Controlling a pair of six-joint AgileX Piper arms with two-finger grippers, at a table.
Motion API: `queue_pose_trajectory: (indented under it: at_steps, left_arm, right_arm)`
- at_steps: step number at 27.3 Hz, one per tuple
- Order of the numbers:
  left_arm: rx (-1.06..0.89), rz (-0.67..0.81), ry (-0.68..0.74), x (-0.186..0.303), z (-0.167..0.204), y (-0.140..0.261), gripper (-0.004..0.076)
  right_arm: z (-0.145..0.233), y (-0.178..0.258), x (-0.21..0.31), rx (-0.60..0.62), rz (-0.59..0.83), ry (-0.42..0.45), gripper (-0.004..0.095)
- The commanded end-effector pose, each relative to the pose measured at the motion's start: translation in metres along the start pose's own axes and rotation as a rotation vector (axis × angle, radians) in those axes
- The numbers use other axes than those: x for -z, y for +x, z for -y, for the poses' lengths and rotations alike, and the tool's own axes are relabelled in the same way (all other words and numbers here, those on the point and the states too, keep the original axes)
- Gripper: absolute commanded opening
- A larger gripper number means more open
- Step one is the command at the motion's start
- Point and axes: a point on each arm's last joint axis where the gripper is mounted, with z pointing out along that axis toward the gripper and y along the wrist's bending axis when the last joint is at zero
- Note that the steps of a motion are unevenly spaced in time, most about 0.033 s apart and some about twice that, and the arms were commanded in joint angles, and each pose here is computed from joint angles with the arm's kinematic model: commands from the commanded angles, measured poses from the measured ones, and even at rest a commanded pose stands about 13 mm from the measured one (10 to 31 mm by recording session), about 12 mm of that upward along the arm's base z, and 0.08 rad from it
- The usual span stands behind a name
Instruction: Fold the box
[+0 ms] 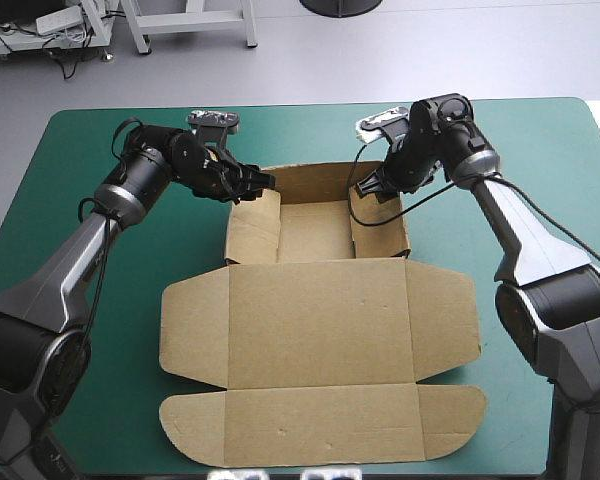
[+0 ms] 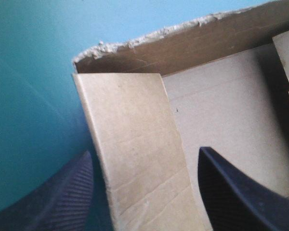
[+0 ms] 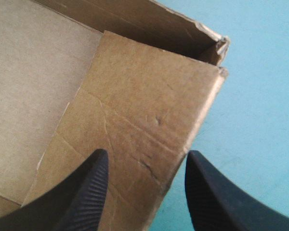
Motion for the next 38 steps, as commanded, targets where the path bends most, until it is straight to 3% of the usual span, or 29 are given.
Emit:
queue_pose_trajectory:
  at_steps: [1,7,11,19,26,28,29,31,35,37,38]
  left_arm:
    - [-0.043,0.096,-0.024,0.048,0.007,-0.018,0.0459]
    - [-0.087,0.029,-0.11,0.09,0.007,-0.024,0.0458]
    - [-0.042,0.083,-0.05,0.12,0.015,-0.024,0.0433]
    - [-0.11,0.269,0.012,0.21,0.029,-0.001,0.0237]
    - [-0.192,0.379,0.01,0.275,0.031,0.047,0.0139]
    - [-0.216,0.371,0.004,0.286,0.028,0.079,0.0119]
    - [-0.236,0.361,0.0,0.291,0.025,0.106,0.0101]
    - [-0.244,0.345,-0.004,0.291,0.021,0.132,0.0082]
    - [-0.246,0.391,-0.003,0.3,0.014,0.189,0.0047]
    - [-0.249,0.431,-0.002,0.299,0.009,0.227,0.0041]
    - [-0.25,0.44,-0.002,0.296,0.006,0.248,0.0041]
  right_arm:
    - [-0.002,-0.002,0.052,0.01,0.114,0.02,0.0469]
    - [-0.004,0.0,0.06,-0.056,0.122,0.007,0.0469]
    - [-0.005,0.001,0.057,-0.094,0.111,-0.005,0.047]
    - [-0.004,0.012,0.036,-0.103,0.03,-0.008,0.0469]
    - [-0.003,0.016,0.02,-0.107,0.001,-0.007,0.0462]
    - [-0.003,0.015,0.014,-0.11,0.001,-0.011,0.0342]
    - [-0.002,0.013,0.009,-0.112,0.008,-0.012,0.017]
    - [-0.003,0.012,0.007,-0.118,0.022,-0.023,0.0008]
    - [-0.003,0.01,0.002,-0.12,0.035,-0.025,-0.0003]
    - [0.007,0.012,0.007,-0.08,0.018,0.093,-0.0003]
    - [0.016,0.018,0.014,-0.063,-0.023,0.2,-0.0003]
